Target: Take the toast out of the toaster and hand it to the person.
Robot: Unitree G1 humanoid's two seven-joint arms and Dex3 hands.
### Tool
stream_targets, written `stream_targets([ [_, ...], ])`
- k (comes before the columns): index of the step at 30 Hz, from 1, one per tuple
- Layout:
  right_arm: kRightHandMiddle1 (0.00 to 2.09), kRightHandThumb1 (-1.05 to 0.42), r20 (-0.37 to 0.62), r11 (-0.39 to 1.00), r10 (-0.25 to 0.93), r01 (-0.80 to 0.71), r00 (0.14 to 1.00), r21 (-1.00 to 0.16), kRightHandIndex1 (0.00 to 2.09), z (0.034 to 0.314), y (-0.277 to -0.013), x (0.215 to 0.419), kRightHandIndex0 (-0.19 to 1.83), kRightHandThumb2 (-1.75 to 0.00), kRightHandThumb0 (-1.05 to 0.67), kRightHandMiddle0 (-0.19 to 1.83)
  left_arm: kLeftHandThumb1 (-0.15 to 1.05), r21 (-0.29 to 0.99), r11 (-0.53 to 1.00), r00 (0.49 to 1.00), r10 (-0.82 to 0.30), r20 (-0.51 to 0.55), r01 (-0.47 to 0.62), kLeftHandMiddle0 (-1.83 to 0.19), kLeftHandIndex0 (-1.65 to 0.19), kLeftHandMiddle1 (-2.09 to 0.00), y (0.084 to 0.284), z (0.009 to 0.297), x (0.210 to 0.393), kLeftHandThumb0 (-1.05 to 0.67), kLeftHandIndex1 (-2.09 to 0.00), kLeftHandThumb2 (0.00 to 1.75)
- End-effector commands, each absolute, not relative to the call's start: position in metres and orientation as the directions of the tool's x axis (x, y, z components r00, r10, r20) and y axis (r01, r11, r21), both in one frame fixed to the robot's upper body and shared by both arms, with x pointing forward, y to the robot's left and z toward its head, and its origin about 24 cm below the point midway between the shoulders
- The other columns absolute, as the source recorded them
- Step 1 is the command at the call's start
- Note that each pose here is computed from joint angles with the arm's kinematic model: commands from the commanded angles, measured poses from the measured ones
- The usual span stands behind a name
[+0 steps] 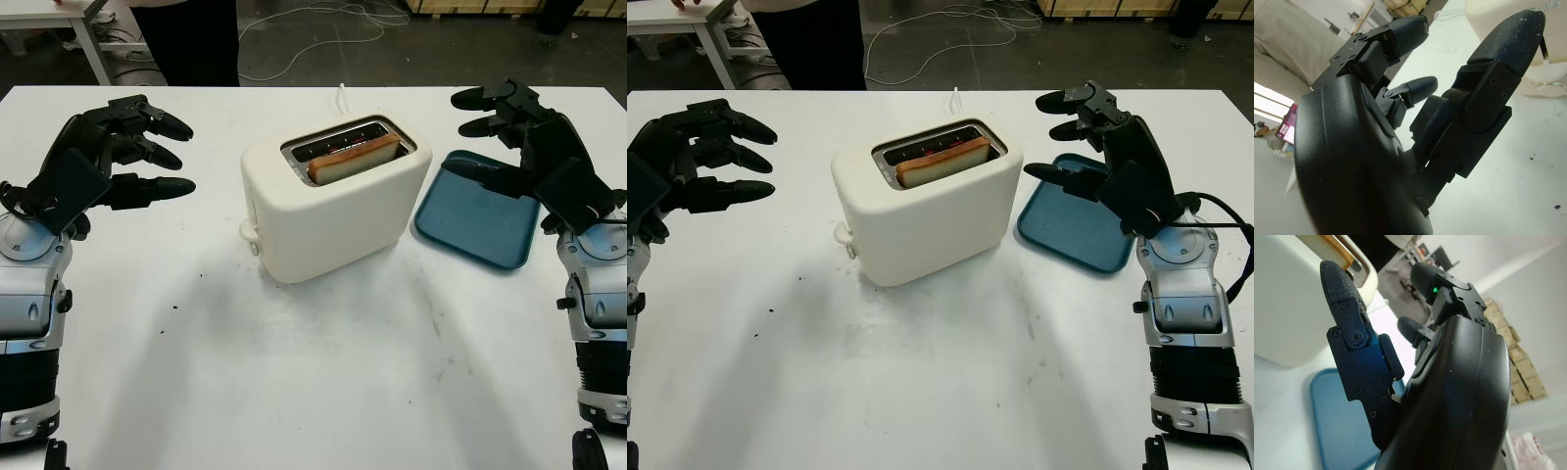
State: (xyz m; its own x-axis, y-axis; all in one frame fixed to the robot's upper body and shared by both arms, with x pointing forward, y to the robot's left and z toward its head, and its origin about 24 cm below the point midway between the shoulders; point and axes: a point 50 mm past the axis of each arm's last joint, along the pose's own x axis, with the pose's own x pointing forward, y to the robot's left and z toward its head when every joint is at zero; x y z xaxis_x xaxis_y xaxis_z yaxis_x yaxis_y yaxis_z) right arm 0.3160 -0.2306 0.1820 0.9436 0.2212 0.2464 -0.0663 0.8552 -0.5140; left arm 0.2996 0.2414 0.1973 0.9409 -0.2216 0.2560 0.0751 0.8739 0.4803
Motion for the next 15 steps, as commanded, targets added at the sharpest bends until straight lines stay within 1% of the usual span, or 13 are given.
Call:
stream_targets([
  [1,0.85,-0.78,0.252,0.854,0.224,-0.065,0.941,-0.516,1.20,0.1811,-0.2296,0.3150,0.08,0.00,-0.64,0.17,0.62,0.471,0.879,0.940,-0.218,0.263,0.072,-0.60,-0.58,-1.09,0.2417,0.1956,0.2984,-1.05,-0.96,0.00],
  [15,0.86,-0.78,0.249,0.859,0.224,-0.070,0.942,-0.507,1.20,0.1807,-0.2296,0.3150,0.06,0.00,-0.64,0.16,0.62,0.472,0.878,0.940,-0.220,0.261,0.075,-0.58,-0.57,-1.09,0.2425,0.1952,0.2981,-1.05,-0.96,0.00],
])
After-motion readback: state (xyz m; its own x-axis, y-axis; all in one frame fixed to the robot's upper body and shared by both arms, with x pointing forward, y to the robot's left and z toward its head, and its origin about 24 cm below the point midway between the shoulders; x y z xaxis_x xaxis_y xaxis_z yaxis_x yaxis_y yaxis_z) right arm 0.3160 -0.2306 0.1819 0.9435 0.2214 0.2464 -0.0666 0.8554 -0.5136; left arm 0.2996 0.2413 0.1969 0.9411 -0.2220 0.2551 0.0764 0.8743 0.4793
